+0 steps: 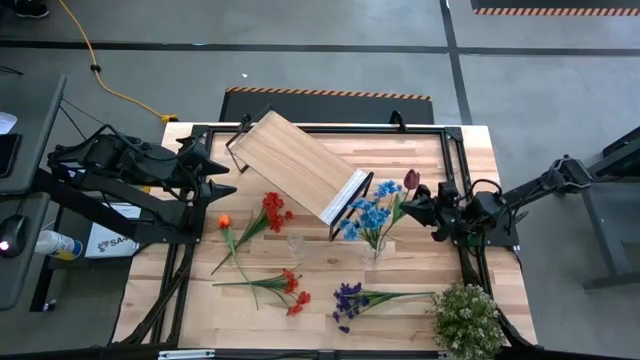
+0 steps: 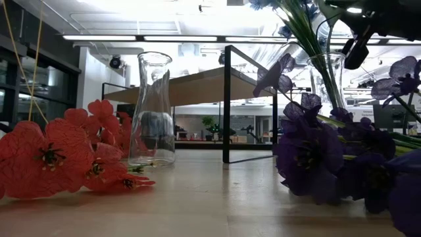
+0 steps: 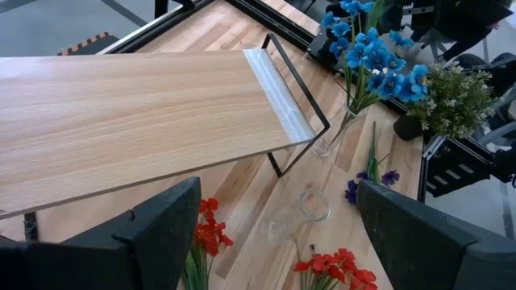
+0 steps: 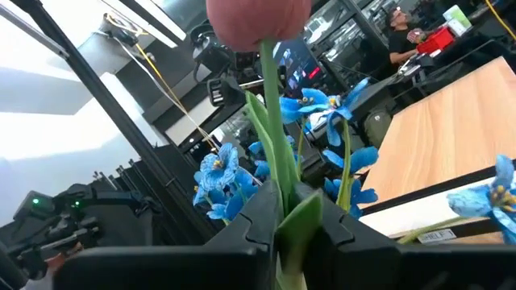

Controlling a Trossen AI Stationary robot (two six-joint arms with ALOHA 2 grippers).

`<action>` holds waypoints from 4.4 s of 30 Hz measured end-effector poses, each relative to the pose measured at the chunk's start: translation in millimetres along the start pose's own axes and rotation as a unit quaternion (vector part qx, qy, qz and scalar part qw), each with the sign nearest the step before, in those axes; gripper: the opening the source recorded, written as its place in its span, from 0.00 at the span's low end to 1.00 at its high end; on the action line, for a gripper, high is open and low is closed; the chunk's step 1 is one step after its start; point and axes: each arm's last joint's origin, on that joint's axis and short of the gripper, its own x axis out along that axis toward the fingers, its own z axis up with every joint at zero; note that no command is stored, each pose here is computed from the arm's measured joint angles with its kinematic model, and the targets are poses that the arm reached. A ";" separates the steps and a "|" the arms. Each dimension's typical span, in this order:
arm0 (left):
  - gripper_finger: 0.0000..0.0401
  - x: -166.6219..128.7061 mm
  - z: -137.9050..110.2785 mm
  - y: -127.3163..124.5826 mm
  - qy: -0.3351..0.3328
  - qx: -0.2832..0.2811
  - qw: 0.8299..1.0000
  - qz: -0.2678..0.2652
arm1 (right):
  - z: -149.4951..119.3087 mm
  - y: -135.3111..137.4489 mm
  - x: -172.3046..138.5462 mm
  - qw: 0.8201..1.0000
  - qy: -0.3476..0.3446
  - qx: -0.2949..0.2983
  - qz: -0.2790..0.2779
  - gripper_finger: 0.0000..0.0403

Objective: Pick and place flowers into a vace then onto a shelf
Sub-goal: Put the pink flower into the right transparent vase, then put the violet flowers into the right transparent vase

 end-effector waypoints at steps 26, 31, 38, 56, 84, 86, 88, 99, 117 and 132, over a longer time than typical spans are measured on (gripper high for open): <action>0.92 0.0 0.0 0.1 -0.001 0.002 1.000 0.001 | -1.2 2.5 -0.3 0.999 0.026 0.017 0.040 0.23; 0.92 0.0 0.0 0.0 -0.001 0.002 1.000 0.001 | -1.3 2.8 -0.3 0.998 0.029 0.027 0.044 0.23; 0.92 0.0 0.0 0.0 -0.001 0.002 1.000 0.001 | -2.0 3.9 -0.5 0.997 0.041 0.027 0.062 0.24; 0.92 0.0 -0.1 0.0 0.001 0.002 1.000 0.000 | -4.8 3.3 -0.7 0.995 0.062 0.021 0.070 0.23; 0.92 0.0 0.0 0.1 -0.001 0.002 1.000 0.001 | -2.4 2.6 -7.2 0.994 0.078 -0.020 0.080 0.23; 0.92 0.0 0.0 0.1 -0.001 0.002 1.000 0.002 | -1.7 2.7 -7.8 0.994 0.076 -0.024 0.079 0.23; 0.92 0.1 0.0 0.1 -0.001 0.002 1.000 0.002 | -0.4 3.1 -8.3 0.994 0.071 -0.028 0.081 0.23; 0.92 0.0 0.0 0.1 -0.001 0.002 1.000 0.001 | 0.8 1.6 -13.2 0.993 0.082 -0.028 0.078 0.23; 0.92 0.0 0.0 0.1 0.000 0.002 1.000 0.001 | 11.2 5.5 -23.7 0.990 0.071 -0.016 0.125 0.23; 0.92 0.0 -0.1 -0.1 0.001 0.002 1.000 -0.001 | 32.9 20.7 -23.4 0.983 -0.003 -0.021 0.180 0.23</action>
